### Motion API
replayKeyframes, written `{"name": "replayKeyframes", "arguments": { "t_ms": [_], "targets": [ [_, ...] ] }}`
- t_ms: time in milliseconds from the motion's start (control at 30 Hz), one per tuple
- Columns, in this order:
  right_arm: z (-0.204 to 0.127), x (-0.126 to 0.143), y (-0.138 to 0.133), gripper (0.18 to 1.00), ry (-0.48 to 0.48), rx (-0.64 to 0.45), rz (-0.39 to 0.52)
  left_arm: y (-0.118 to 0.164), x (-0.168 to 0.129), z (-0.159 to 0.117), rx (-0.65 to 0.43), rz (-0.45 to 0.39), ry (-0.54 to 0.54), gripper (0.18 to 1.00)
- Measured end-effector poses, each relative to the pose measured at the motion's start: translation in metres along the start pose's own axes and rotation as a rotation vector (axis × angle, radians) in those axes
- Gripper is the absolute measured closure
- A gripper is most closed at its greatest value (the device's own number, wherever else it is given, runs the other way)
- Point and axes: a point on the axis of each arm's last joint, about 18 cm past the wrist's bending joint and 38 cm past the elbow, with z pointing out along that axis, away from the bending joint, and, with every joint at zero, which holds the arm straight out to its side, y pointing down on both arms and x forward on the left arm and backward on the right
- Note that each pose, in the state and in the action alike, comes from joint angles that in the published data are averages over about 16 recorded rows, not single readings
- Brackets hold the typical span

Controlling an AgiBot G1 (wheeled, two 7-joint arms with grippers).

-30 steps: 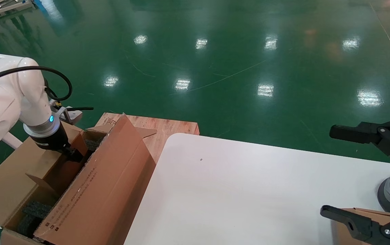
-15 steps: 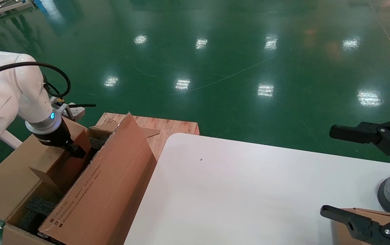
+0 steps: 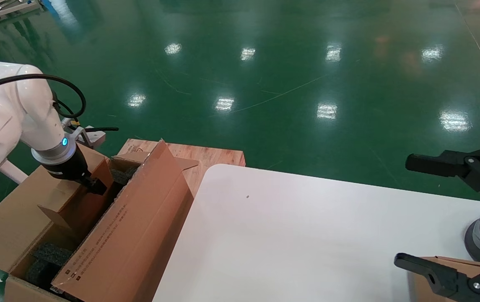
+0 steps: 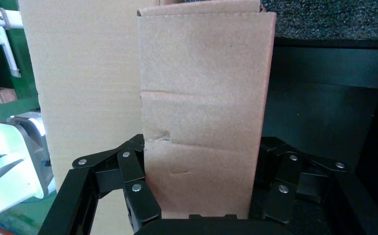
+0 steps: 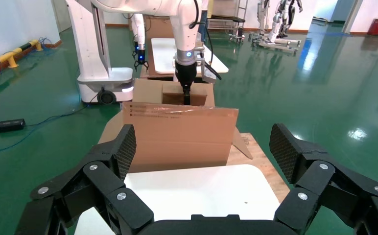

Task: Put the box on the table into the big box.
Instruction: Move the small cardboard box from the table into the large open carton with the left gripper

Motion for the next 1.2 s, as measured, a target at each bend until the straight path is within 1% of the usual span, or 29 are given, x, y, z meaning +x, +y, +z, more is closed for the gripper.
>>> {"name": "replayKeyframes", "arguments": {
  "t_ms": [300,700,833,1133,1200],
  "targets": [
    [0.0,0.0001,0.0,0.178,0.0,0.0,0.0,-0.0002,-0.0001,0.0001,0.001,0.001,0.0,0.852],
    [-0.0001,0.0001,0.0,0.178,0.0,0.0,0.0,-0.0003,-0.0002,-0.0002,0.002,-0.001,0.0,0.755],
    [-0.0001,0.0001,0.0,0.178,0.0,0.0,0.0,-0.0004,-0.0001,-0.0002,0.002,-0.001,0.001,0.655],
    [-0.0001,0.0001,0.0,0.178,0.0,0.0,0.0,-0.0016,0.0003,-0.0011,0.007,-0.003,0.004,0.505],
    [-0.0001,0.0001,0.0,0.178,0.0,0.0,0.0,-0.0029,0.0005,-0.0023,0.012,-0.003,0.007,0.446]
  ]
}}
